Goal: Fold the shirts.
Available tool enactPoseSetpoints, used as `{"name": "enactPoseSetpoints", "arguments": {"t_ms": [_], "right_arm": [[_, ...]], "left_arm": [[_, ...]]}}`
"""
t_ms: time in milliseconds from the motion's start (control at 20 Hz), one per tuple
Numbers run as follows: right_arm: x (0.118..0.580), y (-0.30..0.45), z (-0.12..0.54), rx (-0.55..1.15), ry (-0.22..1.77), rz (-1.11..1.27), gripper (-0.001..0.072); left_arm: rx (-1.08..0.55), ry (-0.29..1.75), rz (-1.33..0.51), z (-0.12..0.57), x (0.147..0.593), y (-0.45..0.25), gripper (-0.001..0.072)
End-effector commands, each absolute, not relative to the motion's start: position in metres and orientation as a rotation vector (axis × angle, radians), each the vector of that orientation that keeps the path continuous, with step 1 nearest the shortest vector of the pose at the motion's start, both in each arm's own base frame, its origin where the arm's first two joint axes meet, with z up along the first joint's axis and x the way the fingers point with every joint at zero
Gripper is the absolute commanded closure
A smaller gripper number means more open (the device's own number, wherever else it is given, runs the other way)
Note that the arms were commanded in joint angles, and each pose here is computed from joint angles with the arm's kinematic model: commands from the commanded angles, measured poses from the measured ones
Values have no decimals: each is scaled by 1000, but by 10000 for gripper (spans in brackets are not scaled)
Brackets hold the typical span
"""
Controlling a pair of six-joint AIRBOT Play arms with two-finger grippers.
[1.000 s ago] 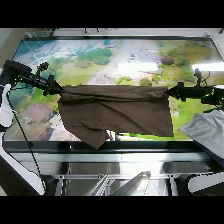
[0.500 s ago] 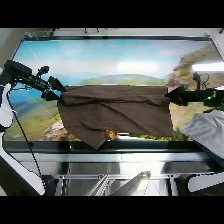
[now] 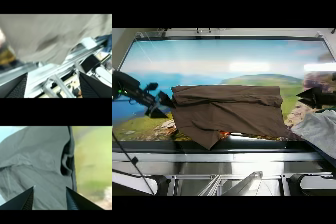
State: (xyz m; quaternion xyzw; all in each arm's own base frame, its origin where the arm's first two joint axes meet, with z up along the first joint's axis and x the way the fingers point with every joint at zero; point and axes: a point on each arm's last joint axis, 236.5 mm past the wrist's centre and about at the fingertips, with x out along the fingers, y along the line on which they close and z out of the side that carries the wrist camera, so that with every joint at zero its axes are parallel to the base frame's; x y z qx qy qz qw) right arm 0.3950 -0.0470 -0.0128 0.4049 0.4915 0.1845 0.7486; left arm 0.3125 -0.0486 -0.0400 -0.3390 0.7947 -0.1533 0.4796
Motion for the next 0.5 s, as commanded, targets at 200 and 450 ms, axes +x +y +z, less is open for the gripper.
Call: {"name": "enactPoseSetpoints", "arguments": {"t_ms": [200, 450], "right_arm": [[363, -30, -31, 927, 1115, 407, 373], [356, -20, -16, 932, 1108, 446, 367]], "left_arm": [[-889, 2008, -185, -100, 216, -76, -4], [-1016, 1834, -178, -116, 240, -94, 12]]}}
